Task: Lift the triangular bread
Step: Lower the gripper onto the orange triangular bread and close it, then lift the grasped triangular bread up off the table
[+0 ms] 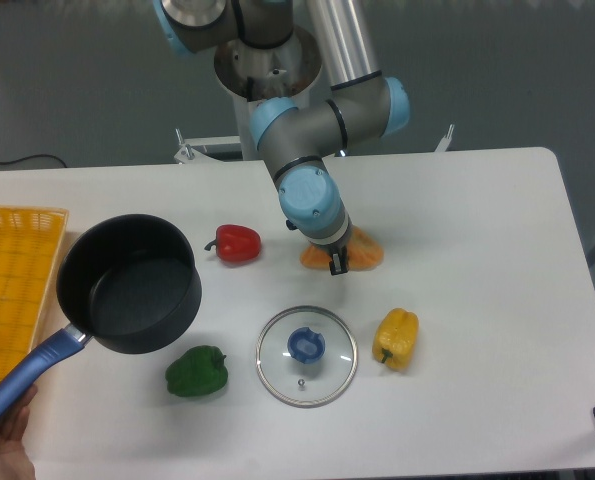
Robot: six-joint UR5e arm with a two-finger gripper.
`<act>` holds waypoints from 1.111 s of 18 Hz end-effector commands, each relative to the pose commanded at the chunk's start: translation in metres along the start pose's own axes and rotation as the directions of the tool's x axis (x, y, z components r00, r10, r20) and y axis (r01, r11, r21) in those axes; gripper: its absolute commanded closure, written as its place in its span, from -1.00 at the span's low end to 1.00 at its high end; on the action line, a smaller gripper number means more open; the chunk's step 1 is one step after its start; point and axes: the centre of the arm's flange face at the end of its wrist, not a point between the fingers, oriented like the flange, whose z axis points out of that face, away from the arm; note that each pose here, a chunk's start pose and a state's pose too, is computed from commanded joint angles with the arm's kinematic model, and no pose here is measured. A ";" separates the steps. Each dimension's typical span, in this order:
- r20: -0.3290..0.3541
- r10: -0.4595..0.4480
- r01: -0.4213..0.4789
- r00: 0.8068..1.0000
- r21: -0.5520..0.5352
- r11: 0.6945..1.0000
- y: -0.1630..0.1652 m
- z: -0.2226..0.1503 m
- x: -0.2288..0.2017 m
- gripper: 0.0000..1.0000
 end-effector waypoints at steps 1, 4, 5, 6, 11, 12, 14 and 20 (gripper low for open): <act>0.006 -0.011 0.011 1.000 -0.001 1.000 0.001 -0.003 -0.002 0.44; 0.019 -0.024 0.024 1.000 -0.004 1.000 0.004 -0.014 -0.003 0.58; 0.018 -0.025 0.025 1.000 -0.002 1.000 0.006 -0.019 -0.003 0.58; 0.014 -0.026 0.026 1.000 -0.001 1.000 0.010 -0.028 -0.004 0.58; 0.035 -0.042 0.041 0.999 0.030 0.999 0.019 -0.058 -0.008 0.57; 0.047 -0.056 0.053 0.997 0.047 0.997 0.021 -0.063 -0.009 0.57; 0.080 -0.077 0.071 0.994 0.078 0.994 0.026 -0.079 -0.009 0.57; 0.079 -0.100 0.091 0.992 0.109 0.990 0.046 -0.112 -0.006 0.57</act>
